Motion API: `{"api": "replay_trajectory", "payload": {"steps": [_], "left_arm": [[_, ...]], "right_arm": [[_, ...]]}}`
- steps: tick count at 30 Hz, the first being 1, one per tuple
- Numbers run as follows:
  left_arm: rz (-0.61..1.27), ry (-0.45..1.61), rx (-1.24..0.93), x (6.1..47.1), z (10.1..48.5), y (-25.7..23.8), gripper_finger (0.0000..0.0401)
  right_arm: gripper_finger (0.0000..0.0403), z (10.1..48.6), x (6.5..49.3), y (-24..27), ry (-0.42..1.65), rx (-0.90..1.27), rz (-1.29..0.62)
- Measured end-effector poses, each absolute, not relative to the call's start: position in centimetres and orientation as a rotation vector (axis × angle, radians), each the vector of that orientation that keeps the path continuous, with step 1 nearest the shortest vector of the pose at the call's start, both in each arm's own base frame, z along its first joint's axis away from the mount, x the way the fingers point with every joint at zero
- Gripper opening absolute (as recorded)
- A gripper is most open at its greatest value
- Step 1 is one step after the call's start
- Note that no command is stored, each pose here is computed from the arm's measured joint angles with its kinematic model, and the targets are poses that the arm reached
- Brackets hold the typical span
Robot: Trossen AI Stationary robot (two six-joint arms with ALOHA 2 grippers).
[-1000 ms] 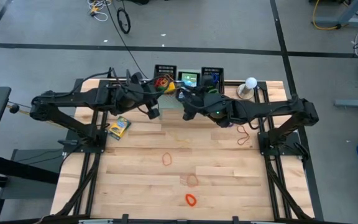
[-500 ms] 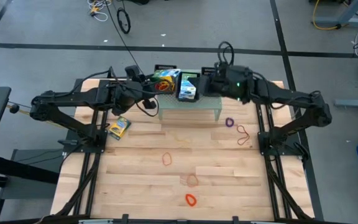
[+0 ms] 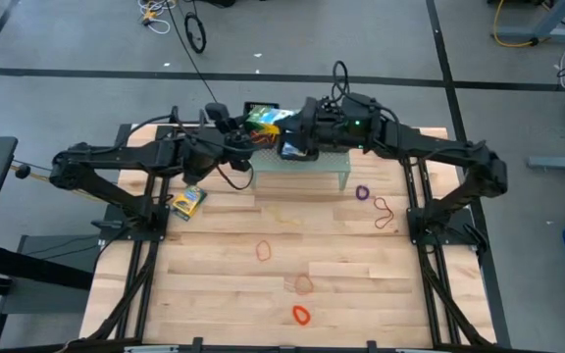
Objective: Pick & Place Office Desk Supplies
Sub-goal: Put the crayon box on the middle black bin on the shelf
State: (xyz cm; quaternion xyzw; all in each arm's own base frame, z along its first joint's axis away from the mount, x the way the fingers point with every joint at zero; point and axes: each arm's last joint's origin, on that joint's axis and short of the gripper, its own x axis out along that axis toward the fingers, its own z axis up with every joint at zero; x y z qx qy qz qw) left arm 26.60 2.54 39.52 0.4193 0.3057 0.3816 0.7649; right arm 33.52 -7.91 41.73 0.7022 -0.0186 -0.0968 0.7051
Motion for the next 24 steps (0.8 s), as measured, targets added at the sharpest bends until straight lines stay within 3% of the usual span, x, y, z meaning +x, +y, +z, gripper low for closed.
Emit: {"api": "replay_trajectory", "payload": {"steps": [9, 19, 24], "left_arm": [[0.817, 0.652, 0.925, 27.1, 39.4, 1.8, 0.0124], [0.804, 0.643, 0.931, 27.1, 39.4, 1.4, 0.0126], [0.784, 0.592, 0.853, 27.0, 39.5, 1.4, 0.0160]], "right_arm": [[0.0224, 41.2, 34.0, -8.4, -0.056, 1.580, -0.246], [0.0110, 41.2, 33.9, -8.8, -0.073, 1.486, -0.280], [0.0102, 41.4, 33.4, -9.4, -0.084, 1.385, -0.313]]}}
